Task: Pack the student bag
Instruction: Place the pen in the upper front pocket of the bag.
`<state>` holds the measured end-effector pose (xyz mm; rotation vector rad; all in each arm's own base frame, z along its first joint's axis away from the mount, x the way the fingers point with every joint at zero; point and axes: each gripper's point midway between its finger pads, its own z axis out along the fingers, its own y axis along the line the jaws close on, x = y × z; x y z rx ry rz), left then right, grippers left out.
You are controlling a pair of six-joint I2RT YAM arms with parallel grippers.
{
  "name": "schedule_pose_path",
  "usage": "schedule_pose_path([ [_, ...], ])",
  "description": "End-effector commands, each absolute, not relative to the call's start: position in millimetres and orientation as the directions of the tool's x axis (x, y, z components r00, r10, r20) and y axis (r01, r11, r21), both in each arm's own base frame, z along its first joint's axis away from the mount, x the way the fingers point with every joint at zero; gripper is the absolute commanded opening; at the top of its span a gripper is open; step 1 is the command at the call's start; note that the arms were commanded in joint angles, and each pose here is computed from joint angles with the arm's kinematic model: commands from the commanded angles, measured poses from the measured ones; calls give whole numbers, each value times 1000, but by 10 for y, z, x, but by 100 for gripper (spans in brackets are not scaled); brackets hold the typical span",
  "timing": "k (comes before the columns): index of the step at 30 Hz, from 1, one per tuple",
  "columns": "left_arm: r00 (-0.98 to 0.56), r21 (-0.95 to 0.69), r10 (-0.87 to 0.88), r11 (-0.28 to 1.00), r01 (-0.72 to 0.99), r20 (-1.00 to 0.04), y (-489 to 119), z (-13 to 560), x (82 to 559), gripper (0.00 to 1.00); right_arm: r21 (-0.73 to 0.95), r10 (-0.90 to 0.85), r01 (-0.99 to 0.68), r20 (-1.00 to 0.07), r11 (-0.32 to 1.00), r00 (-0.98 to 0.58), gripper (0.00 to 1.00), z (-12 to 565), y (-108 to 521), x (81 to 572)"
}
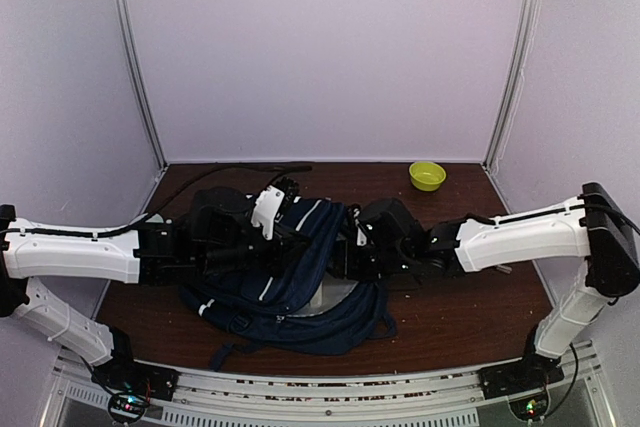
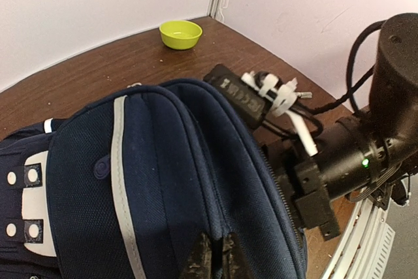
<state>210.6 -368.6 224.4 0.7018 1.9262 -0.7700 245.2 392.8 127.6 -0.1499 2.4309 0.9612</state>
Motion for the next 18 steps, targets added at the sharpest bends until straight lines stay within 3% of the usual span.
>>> schedule_pose_path([
  [1,-360,-283,22,575,767,-933,-3787,2704,2066,0,505,86,-266,-569,821,-818,49,1379,3518,2432],
  [7,-356,-276,25,583,764,-934,-3774,2679,2076,0,340,67,-199,-631,919,-773,51,1434,2896,2404],
  [18,-351,-267,33,582,768,-936,-3792,2628,2080,0,155,147,52,-699,987,-700,68,1625,1740,2548],
])
